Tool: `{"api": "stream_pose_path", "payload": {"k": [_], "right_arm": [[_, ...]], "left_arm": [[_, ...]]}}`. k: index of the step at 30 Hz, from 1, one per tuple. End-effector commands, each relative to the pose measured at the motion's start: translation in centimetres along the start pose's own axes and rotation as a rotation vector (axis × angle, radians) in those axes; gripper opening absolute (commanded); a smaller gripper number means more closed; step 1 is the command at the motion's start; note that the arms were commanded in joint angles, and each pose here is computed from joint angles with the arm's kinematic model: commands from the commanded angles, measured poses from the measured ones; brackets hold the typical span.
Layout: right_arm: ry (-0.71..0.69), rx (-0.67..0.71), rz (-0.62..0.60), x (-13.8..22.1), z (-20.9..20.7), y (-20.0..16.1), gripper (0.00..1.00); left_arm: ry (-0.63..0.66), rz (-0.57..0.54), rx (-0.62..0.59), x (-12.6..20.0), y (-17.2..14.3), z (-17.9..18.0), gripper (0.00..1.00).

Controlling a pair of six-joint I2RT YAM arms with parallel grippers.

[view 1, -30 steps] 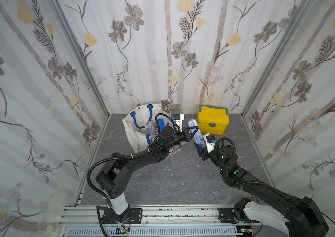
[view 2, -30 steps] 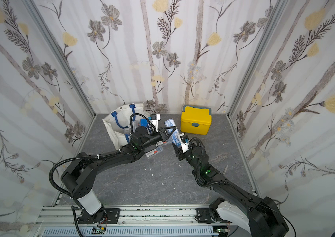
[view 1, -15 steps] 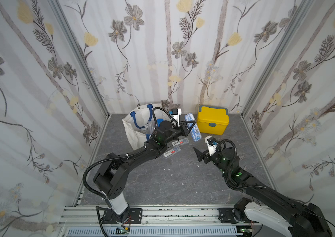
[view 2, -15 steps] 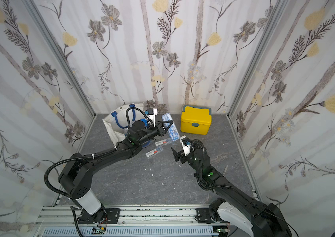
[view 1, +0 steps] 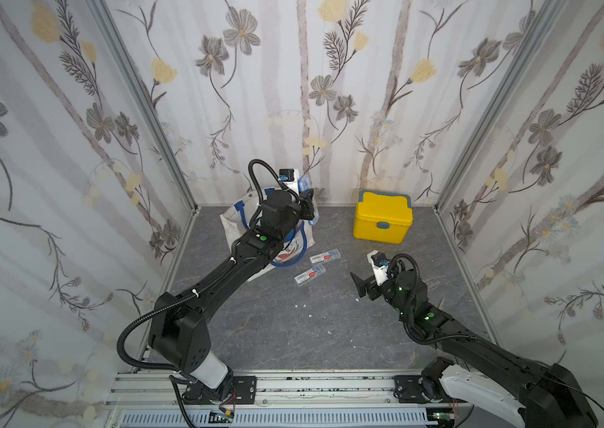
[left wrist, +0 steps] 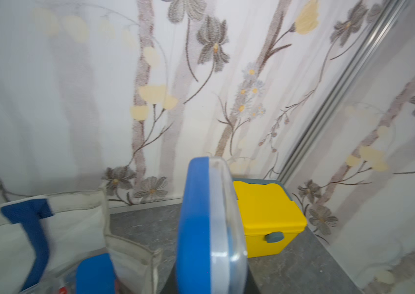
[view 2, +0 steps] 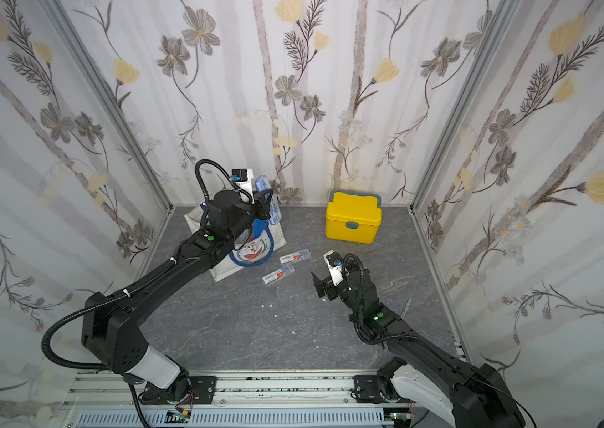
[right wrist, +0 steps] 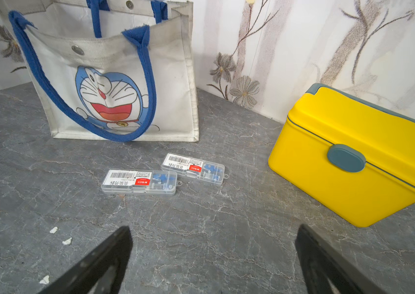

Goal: Put the compass set into the canvas bag
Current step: Place the compass set in the canvas bag.

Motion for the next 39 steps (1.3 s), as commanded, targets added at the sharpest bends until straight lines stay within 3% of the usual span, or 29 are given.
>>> {"api": "stream_pose_path", "payload": {"k": [1, 11, 23, 28, 33, 39], "right_arm": [[0.011, -0.019, -0.031, -0.3, 0.1, 0.8, 1.0], [0.031, -0.04, -0.017, -0.8, 0.4, 0.5, 1.0], [0.03, -0.04, -0.012, -0.8, 0.4, 0.3, 1.0], [0.025, -0.038, -0.02, -0.7, 0.3, 0.4, 1.0], [0.027, -0.036, -0.016, -0.8, 0.4, 0.4, 0.99], [0.03, -0.032, -0.014, -1.0, 0.4, 0.4, 1.0]], "left_arm": [[0.195, 0.045, -0.109, 0.5, -0.2, 3.6, 0.12], [0.468, 0.236, -0.28, -1.3, -3.9, 10.1, 0.12], [0.587, 0.51, -0.375, -5.4, -10.9, 13.4, 0.11], [0.596, 0.56, -0.377, -6.2, -12.7, 14.0, 0.11], [0.58, 0.555, -0.36, -6.4, -12.8, 13.8, 0.32], [0.568, 0.512, -0.339, -5.8, -11.4, 13.2, 0.44]]}}
Point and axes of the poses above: each gripper's point midway between its finger pads, its own x axis back along the fingers, its own z axis along the line the jaws close on, y = z × x, the point moved 5 cm from there along x, back along the fingers, and after that the axes turned 1 degree about x, right-handed, at the moved point
